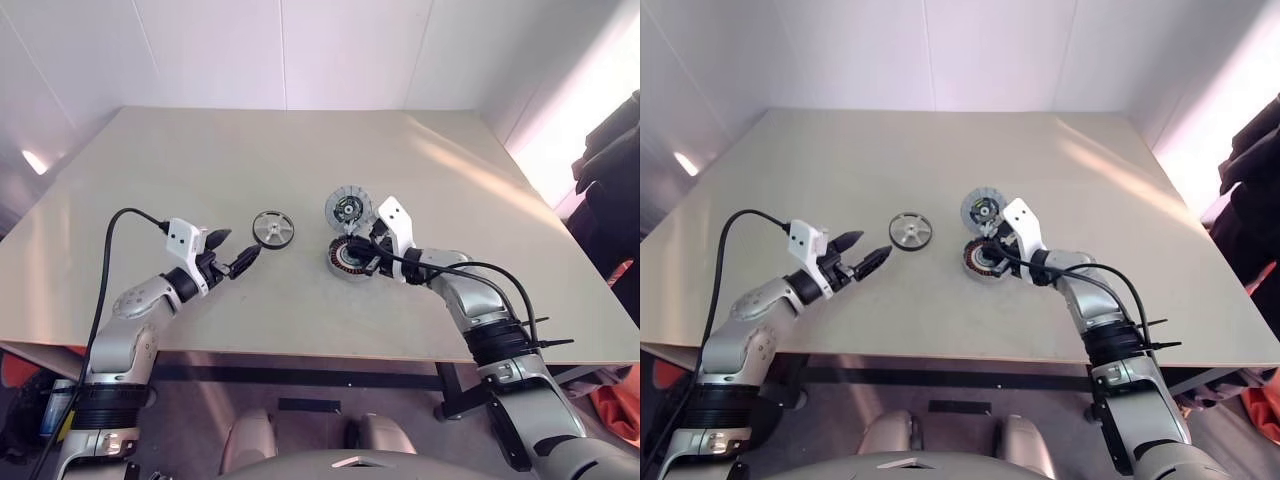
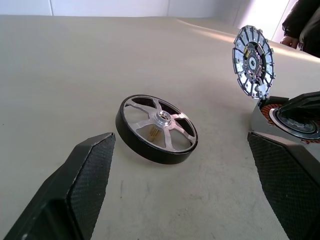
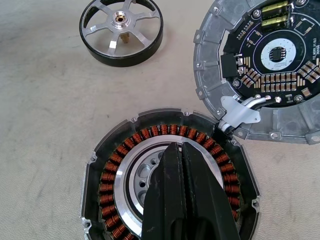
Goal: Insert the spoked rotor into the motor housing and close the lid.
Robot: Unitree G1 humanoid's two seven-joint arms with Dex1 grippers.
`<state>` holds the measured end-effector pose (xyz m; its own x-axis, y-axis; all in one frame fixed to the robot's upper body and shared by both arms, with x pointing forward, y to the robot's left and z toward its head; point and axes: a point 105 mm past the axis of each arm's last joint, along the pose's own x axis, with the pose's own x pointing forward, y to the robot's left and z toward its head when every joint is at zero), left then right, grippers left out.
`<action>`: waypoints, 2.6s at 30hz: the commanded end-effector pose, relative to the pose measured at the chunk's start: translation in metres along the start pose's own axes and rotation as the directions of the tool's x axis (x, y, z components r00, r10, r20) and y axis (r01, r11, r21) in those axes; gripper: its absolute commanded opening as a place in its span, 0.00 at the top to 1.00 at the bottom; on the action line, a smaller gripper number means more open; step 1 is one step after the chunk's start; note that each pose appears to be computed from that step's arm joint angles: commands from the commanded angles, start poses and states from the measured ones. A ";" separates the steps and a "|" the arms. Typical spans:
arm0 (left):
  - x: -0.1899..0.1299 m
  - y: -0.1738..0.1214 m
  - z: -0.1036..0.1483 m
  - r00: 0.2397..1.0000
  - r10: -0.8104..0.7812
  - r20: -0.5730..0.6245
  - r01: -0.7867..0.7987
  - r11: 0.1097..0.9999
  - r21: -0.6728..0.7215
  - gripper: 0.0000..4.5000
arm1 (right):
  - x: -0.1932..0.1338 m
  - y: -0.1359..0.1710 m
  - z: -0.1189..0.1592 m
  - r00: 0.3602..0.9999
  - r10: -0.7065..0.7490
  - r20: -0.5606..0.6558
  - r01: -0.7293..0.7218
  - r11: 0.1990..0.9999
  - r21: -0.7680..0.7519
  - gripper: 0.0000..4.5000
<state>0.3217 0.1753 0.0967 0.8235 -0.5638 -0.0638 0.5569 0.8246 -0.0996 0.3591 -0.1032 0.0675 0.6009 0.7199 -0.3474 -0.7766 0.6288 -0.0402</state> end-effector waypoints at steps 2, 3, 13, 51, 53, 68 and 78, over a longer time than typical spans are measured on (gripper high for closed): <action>0.000 0.003 0.015 0.999 0.006 0.047 -0.007 0.999 0.038 0.00 | -0.001 -0.001 0.025 0.997 0.014 0.080 -0.012 1.000 -0.023 0.99; 0.000 0.003 0.015 0.999 0.005 0.047 -0.007 0.999 0.038 0.00 | -0.001 0.000 0.028 0.996 0.020 0.091 -0.017 0.999 -0.027 0.99; -0.001 0.003 0.016 0.999 0.005 0.049 -0.007 0.999 0.041 0.00 | 0.003 0.005 0.023 0.997 0.038 0.074 -0.037 0.999 -0.023 0.99; -0.005 0.012 0.018 0.997 0.067 0.047 -0.066 0.997 -0.035 0.00 | -0.024 -0.024 0.040 0.992 -0.067 0.106 0.076 0.993 -0.086 0.99; -0.006 0.018 0.018 0.995 0.092 0.046 -0.089 0.994 -0.059 0.00 | -0.034 -0.035 0.042 0.990 -0.100 0.104 0.110 0.989 -0.100 0.99; 0.025 0.031 0.002 0.985 0.158 -0.066 -0.172 0.912 -0.372 0.00 | -0.051 -0.053 0.054 0.977 -0.166 0.132 0.182 0.976 -0.121 0.99; 0.041 0.021 -0.006 0.992 0.084 -0.093 -0.124 0.774 -0.621 0.00 | -0.052 -0.052 0.054 0.978 -0.160 0.136 0.176 0.977 -0.118 0.99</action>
<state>0.3604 0.1710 0.0733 0.8507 -0.4836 -0.2062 0.2430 0.7094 -0.6616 0.3762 -0.1592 0.1131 0.7251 0.6284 -0.2816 -0.6817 0.7130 -0.1642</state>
